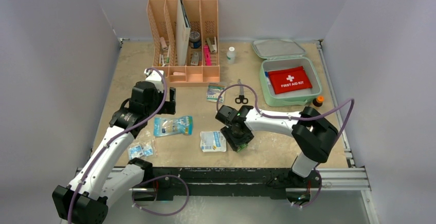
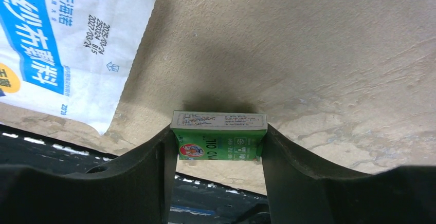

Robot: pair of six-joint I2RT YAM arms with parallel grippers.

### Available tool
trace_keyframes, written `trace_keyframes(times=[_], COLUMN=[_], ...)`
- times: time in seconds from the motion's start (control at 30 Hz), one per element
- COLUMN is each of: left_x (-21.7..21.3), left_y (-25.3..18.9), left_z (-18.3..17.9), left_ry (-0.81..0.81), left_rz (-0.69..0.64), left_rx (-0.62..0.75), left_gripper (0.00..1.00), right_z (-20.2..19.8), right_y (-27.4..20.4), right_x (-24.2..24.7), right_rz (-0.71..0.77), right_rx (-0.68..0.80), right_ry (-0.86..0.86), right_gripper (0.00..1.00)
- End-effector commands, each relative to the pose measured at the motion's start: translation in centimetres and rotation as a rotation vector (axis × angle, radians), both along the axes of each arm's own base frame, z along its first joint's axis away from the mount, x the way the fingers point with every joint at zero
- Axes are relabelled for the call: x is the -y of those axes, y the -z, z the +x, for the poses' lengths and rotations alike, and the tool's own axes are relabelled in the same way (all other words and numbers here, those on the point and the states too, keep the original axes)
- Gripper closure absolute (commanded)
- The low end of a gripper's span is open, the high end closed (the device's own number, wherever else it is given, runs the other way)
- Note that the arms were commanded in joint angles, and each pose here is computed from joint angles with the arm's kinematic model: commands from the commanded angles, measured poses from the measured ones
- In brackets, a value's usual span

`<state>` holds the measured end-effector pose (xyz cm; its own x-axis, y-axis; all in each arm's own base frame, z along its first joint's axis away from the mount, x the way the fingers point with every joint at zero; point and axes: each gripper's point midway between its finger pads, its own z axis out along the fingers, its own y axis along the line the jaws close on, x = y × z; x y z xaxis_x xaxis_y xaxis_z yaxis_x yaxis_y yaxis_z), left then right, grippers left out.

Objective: Organize the medicine kit
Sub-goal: Pick up the medical item at the center of the board.

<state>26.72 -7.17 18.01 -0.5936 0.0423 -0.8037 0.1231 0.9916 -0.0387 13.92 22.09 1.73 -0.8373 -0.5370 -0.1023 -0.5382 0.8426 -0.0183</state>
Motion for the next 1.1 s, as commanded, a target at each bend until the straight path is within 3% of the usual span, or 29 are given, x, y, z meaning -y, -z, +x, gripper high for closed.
trace_keyframes(times=[0.0, 0.23, 0.43, 0.8, 1.07], left_x=[0.2, 0.1, 0.2, 0.3, 0.2], left_y=[-1.4, -1.5, -1.5, -1.8, -2.0], left_z=[0.6, 0.6, 0.5, 0.4, 0.4], left_ry=[-0.009, -0.019, -0.024, -0.021, -0.022], left_rz=[-0.022, -0.024, -0.038, -0.044, -0.047], left_rx=[0.049, 0.047, 0.044, 0.058, 0.064], left_gripper=[0.01, 0.01, 0.01, 0.01, 0.01], right_z=[0.7, 4.0, 9.5, 21.7, 26.9], right_y=[-1.9, -5.1, -9.2, -16.3, -15.8], right_x=[-0.9, -0.3, 1.5, 10.3, 13.6], right_rz=[0.038, 0.009, 0.113, 0.245, 0.365], right_rx=[0.049, 0.208, 0.327, 0.526, 0.537], right_ry=[0.054, 0.113, 0.260, 0.727, 1.066], right_gripper=[0.47, 0.49, 0.50, 0.49, 0.50])
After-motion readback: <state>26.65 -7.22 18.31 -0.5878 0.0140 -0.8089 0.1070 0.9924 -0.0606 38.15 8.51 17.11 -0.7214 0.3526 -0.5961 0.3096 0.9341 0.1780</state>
